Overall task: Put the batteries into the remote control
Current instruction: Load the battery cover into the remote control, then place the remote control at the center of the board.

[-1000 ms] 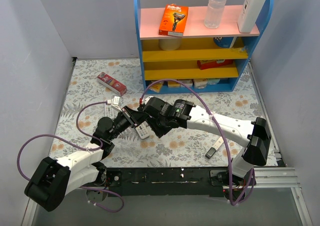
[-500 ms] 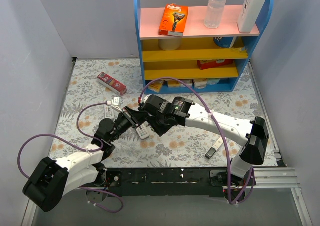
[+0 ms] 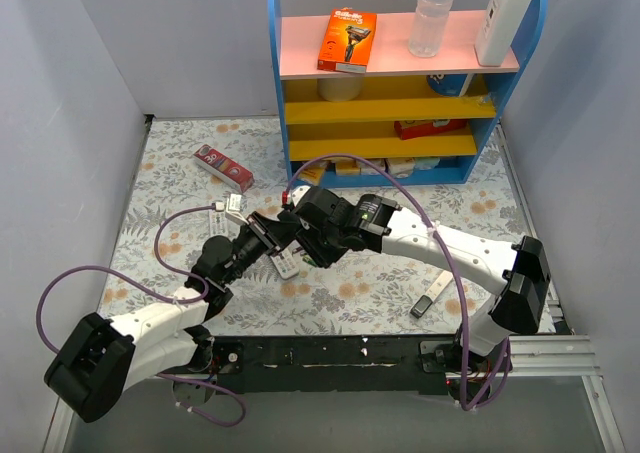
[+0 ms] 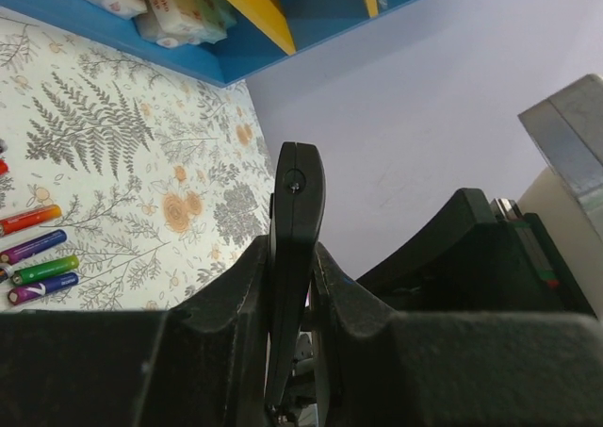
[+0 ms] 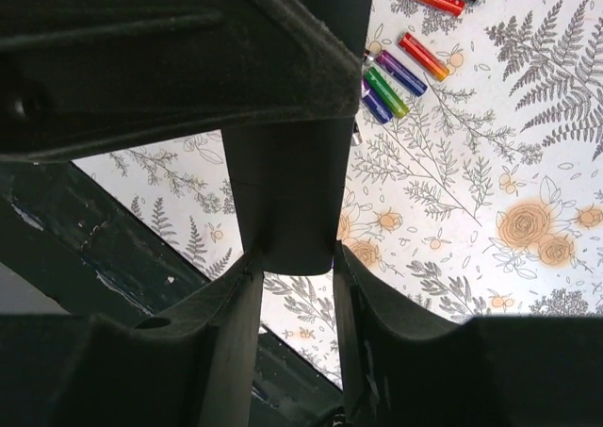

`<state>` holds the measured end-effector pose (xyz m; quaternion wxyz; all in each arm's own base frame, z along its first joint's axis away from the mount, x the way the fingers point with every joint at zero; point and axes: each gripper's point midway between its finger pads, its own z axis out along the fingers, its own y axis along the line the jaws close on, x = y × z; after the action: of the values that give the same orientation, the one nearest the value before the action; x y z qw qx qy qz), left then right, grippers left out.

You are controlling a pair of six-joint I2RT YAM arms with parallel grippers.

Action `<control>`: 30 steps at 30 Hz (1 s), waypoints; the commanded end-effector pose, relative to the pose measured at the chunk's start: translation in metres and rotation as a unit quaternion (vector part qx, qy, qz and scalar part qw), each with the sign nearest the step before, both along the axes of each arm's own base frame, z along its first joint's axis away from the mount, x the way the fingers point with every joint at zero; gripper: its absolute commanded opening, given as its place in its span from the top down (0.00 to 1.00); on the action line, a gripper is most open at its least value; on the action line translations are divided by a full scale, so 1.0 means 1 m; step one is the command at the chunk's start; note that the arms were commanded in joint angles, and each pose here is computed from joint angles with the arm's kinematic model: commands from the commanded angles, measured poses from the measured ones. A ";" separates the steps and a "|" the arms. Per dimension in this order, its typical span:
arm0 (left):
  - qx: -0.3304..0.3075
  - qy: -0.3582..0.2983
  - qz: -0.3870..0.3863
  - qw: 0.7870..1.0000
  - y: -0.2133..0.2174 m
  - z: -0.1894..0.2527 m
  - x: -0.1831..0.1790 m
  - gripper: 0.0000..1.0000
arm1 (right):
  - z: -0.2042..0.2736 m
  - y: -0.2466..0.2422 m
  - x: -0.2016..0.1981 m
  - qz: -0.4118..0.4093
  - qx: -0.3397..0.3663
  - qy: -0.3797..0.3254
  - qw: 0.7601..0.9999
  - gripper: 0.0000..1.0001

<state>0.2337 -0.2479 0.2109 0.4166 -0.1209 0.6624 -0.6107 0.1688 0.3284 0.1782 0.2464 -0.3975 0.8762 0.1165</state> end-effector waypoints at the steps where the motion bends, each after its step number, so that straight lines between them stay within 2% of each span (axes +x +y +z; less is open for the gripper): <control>1: -0.006 0.017 -0.059 0.998 -0.022 0.021 -0.021 1.00 | 0.043 0.045 0.040 -0.013 0.126 -0.087 0.988 0.58; 5: 0.059 0.113 0.001 0.992 -0.013 -0.018 -0.001 1.00 | 0.050 0.033 0.030 -0.017 0.143 -0.079 0.986 0.49; 6: 0.064 0.121 0.010 0.990 -0.013 -0.017 0.004 1.00 | 0.052 0.031 0.028 -0.017 0.146 -0.079 0.986 0.44; 8: 0.091 0.159 0.026 0.983 -0.009 -0.035 0.008 1.00 | 0.059 0.024 0.025 -0.021 0.157 -0.081 0.984 0.40; 11: 0.101 0.179 0.032 0.978 -0.009 -0.040 0.010 1.00 | 0.066 0.017 0.020 -0.021 0.169 -0.082 0.982 0.35; 19: 0.094 0.175 0.032 0.979 -0.010 -0.030 0.012 1.00 | 0.047 0.012 0.015 -0.023 0.156 -0.066 0.985 0.25; 30: 0.075 0.156 0.009 0.985 -0.017 -0.014 0.008 1.00 | 0.008 0.024 0.010 -0.028 0.148 -0.003 0.989 0.24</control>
<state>0.2404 -0.2585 0.1664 0.3089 -0.2029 0.7861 -0.4954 0.1765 0.3420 0.1900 0.3142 -0.3488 0.8574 0.2109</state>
